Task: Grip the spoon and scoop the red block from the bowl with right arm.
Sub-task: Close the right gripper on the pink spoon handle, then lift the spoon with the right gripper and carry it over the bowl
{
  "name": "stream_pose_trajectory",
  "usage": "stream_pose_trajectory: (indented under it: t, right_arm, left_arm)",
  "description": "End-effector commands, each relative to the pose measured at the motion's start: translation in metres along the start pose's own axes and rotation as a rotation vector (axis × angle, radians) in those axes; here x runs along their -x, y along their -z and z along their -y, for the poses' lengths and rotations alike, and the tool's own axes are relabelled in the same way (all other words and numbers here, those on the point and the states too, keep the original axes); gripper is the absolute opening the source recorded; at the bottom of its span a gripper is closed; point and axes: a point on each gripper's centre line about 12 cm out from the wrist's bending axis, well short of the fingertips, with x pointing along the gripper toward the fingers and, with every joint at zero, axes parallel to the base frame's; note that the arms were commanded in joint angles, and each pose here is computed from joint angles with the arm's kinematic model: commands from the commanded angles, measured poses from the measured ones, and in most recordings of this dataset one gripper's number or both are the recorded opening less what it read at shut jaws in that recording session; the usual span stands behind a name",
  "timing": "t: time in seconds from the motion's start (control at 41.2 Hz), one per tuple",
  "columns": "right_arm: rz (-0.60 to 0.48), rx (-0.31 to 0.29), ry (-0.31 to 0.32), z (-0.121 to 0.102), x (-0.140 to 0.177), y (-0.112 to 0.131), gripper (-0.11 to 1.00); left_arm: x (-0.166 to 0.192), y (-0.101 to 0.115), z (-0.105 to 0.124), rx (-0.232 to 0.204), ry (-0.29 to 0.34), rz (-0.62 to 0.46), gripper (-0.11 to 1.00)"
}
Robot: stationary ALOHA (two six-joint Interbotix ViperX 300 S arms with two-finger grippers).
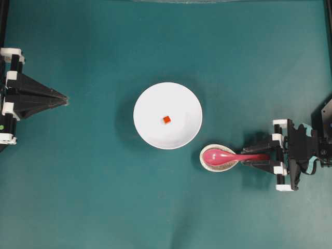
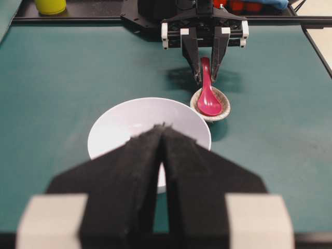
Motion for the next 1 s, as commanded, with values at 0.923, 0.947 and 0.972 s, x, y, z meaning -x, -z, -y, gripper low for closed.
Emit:
stream_pose_trajectory:
  t: [0.923, 0.947, 0.972]
  right_arm:
    - [0.029, 0.031, -0.004, -0.0026, -0.0019, -0.0052, 0.36]
    - [0.029, 0.031, -0.002, -0.0023, -0.002, -0.0053, 0.35]
    - [0.029, 0.032, -0.004, -0.0025, -0.002, -0.0053, 0.33]
  left_arm:
    - [-0.0015, -0.0042, -0.0001, -0.003, 0.0, 0.005, 0.01]
    - [-0.0015, -0.0042, -0.0001, -0.002, 0.0, 0.005, 0.01]
    - [-0.0015, -0.0042, -0.0001, -0.002, 0.0, 0.005, 0.01]
